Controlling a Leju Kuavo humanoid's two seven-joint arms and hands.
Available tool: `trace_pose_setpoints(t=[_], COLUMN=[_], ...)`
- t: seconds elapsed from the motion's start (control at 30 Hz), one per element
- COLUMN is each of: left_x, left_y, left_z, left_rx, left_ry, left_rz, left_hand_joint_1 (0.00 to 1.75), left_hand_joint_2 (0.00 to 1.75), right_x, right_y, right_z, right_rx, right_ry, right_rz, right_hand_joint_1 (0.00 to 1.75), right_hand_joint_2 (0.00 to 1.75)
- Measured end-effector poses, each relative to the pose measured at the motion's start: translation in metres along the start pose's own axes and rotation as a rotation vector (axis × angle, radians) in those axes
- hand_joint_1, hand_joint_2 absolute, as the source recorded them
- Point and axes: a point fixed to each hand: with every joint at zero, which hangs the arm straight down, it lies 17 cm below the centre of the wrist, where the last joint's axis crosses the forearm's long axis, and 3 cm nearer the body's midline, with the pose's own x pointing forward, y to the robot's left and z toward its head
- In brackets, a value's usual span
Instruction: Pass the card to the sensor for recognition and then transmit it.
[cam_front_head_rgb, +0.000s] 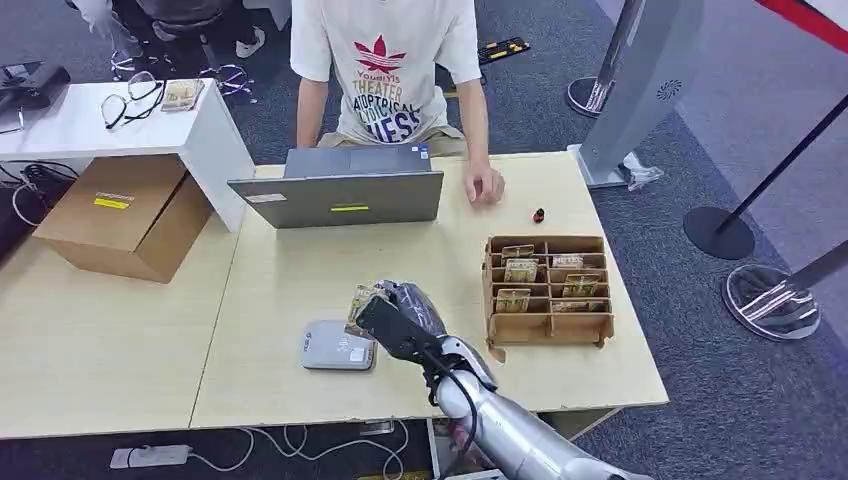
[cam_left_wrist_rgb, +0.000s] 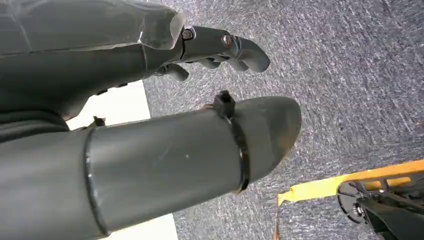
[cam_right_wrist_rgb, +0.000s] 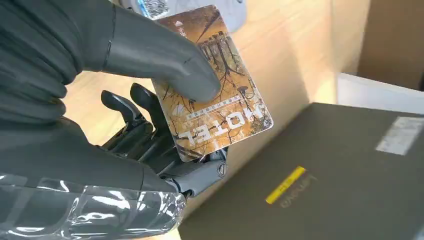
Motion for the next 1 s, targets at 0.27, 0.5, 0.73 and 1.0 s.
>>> trace_pose_setpoints(t=[0.27,0.5,0.73,1.0], left_x=[-0.001,-0.001,-0.001,-0.001], left_y=[0.002,0.002,0.003,0.004], left_z=[-0.001,-0.001,-0.001,-0.001], left_rx=[0.004,0.01,0.012,0.014], left_ry=[-0.003,-0.009,-0.009,-0.011], left_rz=[-0.002,-0.004,-0.004,-0.003], left_hand_joint_1=[0.0,0.0,0.0,0.0], left_hand_joint_2=[0.0,0.0,0.0,0.0], right_x=[-0.029,-0.044,-0.04,-0.02], right_y=[0.014,0.025,0.048,0.072], right_z=[0.01,0.018,0.022,0.019], right_rx=[0.043,0.086,0.174,0.269], right_ry=[0.08,0.116,0.103,0.054], right_rz=[0.039,0.078,0.116,0.144], right_hand_joint_1=[1.75,1.75,1.75,1.75], right_hand_joint_2=[1.75,1.75,1.75,1.75])
